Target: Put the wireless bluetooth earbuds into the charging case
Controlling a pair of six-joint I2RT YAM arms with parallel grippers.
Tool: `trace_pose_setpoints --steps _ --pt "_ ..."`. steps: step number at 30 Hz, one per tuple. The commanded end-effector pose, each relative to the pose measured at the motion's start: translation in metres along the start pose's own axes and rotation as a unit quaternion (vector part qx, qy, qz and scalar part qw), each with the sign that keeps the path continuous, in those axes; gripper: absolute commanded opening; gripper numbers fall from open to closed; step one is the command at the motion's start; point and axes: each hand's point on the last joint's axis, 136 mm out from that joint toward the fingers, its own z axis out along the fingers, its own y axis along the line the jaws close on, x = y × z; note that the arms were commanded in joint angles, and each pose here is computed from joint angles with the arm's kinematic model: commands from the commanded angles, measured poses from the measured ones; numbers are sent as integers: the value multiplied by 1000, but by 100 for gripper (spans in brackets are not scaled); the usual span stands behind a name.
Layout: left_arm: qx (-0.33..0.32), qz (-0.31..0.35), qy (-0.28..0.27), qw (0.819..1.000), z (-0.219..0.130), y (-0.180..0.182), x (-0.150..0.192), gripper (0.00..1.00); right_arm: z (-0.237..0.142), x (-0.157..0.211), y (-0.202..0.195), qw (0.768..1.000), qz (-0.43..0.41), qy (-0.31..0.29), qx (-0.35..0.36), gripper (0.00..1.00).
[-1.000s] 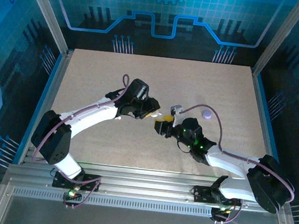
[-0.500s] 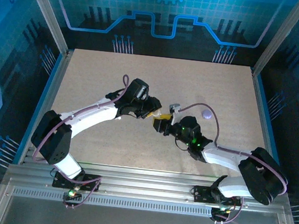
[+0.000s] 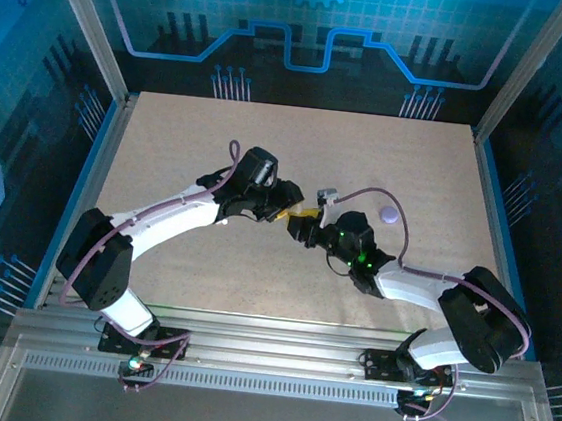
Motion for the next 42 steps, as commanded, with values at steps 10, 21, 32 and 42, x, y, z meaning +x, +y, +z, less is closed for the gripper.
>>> trace_pose_setpoints --steps 10,21,32,42 --pt "21 3 17 1000 -7 -9 10 41 0 -24 5 999 -19 -24 -20 24" --pt "17 24 11 1000 -13 -11 8 70 -14 -21 5 999 -43 -7 -16 19" --pt "19 72 -25 997 -38 -8 -14 75 -55 -12 4 996 -69 39 -43 21" --pt "140 408 -24 902 -84 -51 7 73 -107 -31 14 982 -69 84 -156 23"
